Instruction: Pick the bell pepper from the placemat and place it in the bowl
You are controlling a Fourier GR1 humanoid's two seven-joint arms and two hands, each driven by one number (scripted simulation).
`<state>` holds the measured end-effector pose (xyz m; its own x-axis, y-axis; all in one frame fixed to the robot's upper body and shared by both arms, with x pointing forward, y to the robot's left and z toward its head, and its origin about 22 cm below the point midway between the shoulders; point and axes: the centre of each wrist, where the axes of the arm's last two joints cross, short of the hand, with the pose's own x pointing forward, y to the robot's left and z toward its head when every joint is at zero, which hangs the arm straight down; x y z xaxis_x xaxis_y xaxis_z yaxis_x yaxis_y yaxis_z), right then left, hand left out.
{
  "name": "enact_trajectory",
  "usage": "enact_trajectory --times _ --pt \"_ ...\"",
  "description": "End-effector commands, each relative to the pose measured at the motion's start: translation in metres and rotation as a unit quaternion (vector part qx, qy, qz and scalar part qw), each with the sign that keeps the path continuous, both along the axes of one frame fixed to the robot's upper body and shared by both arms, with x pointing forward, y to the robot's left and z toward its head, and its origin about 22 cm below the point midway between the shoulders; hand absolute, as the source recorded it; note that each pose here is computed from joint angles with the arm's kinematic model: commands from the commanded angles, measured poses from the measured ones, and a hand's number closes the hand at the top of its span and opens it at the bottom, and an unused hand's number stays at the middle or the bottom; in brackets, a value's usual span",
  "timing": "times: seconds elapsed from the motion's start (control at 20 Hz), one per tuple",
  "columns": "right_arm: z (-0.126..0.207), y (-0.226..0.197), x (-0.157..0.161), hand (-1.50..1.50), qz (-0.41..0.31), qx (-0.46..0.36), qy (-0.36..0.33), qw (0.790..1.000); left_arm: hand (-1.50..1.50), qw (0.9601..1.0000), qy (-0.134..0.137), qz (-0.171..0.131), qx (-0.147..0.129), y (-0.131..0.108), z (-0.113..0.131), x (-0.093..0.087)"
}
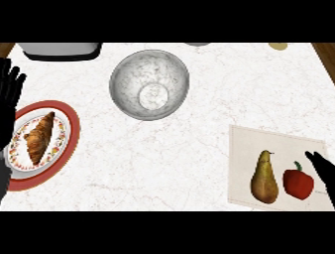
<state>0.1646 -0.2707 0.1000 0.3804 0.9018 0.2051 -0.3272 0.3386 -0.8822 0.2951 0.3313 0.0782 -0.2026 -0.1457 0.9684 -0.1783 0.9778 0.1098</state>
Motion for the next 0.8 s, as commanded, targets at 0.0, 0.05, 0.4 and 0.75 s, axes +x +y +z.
enact_trajectory --times 0.0,0.05,0.4,0.75 --pt "-0.016 -0.021 0.003 -1.50 -0.004 -0.002 0.003 1.000 0.00 1.0000 0.000 -0.001 0.002 -0.001 0.006 -0.008" --pt "-0.017 -0.031 0.004 -1.50 -0.002 -0.006 0.004 1.000 0.00 1.0000 -0.002 0.001 -0.007 0.007 0.004 0.006" --pt "-0.037 -0.021 0.021 -1.50 0.027 0.011 -0.019 0.999 0.00 1.0000 0.003 -0.001 -0.005 -0.008 0.001 0.005" --pt "-0.060 -0.042 0.029 -1.50 0.018 0.003 0.010 1.000 0.00 1.0000 0.004 0.003 0.004 -0.011 -0.002 0.003"
